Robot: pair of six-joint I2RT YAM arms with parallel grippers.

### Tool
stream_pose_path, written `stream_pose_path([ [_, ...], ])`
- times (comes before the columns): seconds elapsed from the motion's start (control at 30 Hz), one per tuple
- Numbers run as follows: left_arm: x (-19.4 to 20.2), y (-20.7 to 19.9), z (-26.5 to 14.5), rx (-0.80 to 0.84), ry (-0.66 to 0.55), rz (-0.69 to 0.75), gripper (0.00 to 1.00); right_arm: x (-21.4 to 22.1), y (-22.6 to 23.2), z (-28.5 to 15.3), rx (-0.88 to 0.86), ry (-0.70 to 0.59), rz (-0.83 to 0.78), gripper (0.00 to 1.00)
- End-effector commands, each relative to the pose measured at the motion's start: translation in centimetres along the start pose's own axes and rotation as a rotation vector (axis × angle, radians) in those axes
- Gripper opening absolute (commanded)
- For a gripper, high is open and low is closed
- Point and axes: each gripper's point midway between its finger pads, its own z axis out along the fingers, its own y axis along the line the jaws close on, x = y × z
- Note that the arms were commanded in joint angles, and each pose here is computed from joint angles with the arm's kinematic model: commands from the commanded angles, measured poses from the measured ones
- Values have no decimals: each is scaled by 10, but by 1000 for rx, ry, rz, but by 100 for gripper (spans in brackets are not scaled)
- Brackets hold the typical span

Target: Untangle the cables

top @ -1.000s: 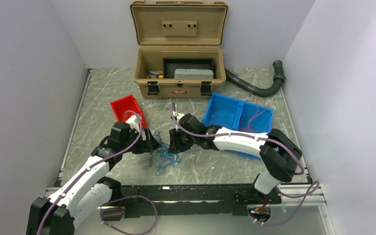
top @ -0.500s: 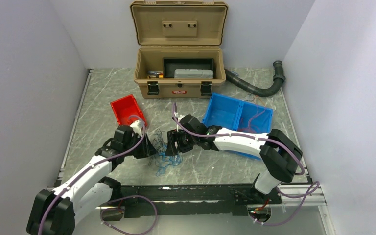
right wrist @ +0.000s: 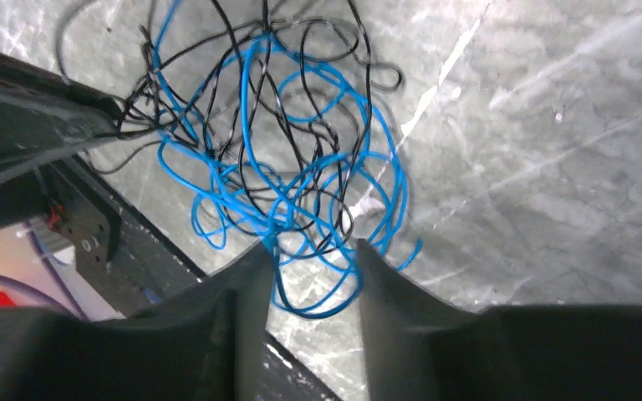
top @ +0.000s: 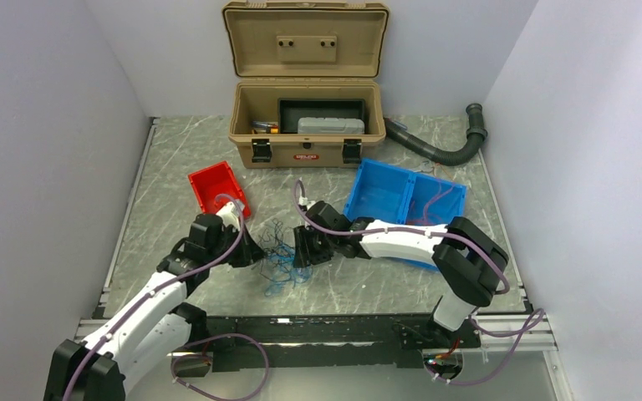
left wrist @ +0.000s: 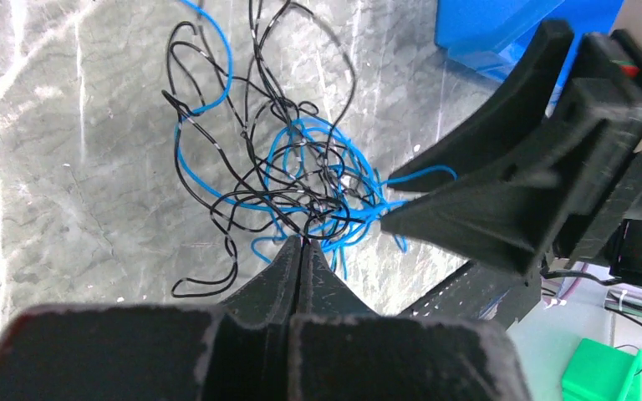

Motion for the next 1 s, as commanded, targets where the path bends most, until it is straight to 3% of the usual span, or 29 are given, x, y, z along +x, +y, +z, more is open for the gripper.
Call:
stream_pose_path([
  [0.0,-21,-15,-5,35,-72,31,0,-11,8,-14,-28,-75,8,27],
  [0.07,-23,-10,-7,4,-81,36,0,-19,9,-24,-10,-101,-1,5],
  [0.1,-25,-8,-9,-17,-92,35,0,-23,6,-31,15,-117,-7,0],
  [0.3,-57,-2,-27,-110,-196,39,0,-54,-23,-82,187,-235,-31,0],
  [0.5,-100,22,-69,-310,-327,5,0,-82,-64,-151,284,-380,43,0],
  [0.7,-138,28,-130,-433,-485,-47,0,-108,-115,-247,499,-658,208,0],
  [0.97,-151,51,-208,-716,-691,-157,0,-120,-142,-363,689,-1004,330,0],
])
